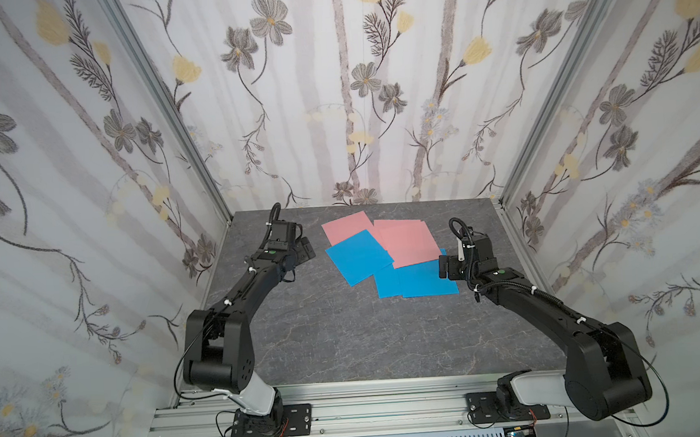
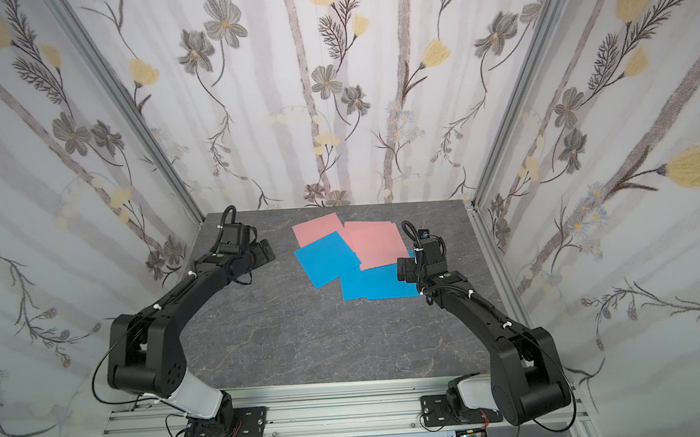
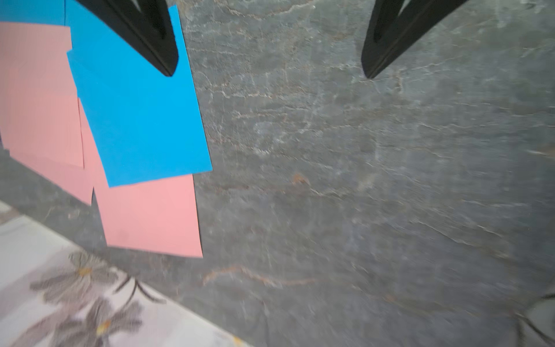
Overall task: Sort the scattered colored papers by color
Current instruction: Pick up the colored paper from the center of the board.
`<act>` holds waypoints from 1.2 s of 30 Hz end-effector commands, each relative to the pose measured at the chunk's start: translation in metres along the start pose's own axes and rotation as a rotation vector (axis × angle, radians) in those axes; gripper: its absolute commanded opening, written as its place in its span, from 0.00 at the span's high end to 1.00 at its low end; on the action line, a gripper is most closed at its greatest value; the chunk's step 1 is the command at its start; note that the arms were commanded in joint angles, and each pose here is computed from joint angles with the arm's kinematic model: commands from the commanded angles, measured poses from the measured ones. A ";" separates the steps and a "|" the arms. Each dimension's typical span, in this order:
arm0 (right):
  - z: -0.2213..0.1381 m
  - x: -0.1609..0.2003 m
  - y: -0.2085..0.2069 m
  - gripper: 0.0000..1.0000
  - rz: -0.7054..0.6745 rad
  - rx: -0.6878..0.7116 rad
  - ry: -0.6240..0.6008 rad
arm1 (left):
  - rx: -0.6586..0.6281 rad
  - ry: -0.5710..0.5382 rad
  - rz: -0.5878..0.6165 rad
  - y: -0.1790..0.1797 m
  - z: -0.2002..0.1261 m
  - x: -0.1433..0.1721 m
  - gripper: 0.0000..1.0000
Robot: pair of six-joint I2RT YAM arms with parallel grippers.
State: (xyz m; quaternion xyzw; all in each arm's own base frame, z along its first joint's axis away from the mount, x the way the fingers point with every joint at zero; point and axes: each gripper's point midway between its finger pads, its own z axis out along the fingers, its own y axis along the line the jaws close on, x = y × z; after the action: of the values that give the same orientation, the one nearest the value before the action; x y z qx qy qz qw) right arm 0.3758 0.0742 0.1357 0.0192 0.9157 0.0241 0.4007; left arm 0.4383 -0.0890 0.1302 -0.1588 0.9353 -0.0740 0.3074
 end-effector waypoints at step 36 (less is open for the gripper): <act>0.162 -0.004 0.212 0.00 -0.147 -0.197 0.248 | 0.293 0.224 -0.105 -0.066 0.025 0.108 0.00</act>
State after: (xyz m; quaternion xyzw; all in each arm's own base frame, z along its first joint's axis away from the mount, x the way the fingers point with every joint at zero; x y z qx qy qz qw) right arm 0.5012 0.3033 0.0497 -0.1244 0.9383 0.1068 0.3045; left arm 0.3799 -0.1822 0.0613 -0.1409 0.9439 -0.2167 0.2057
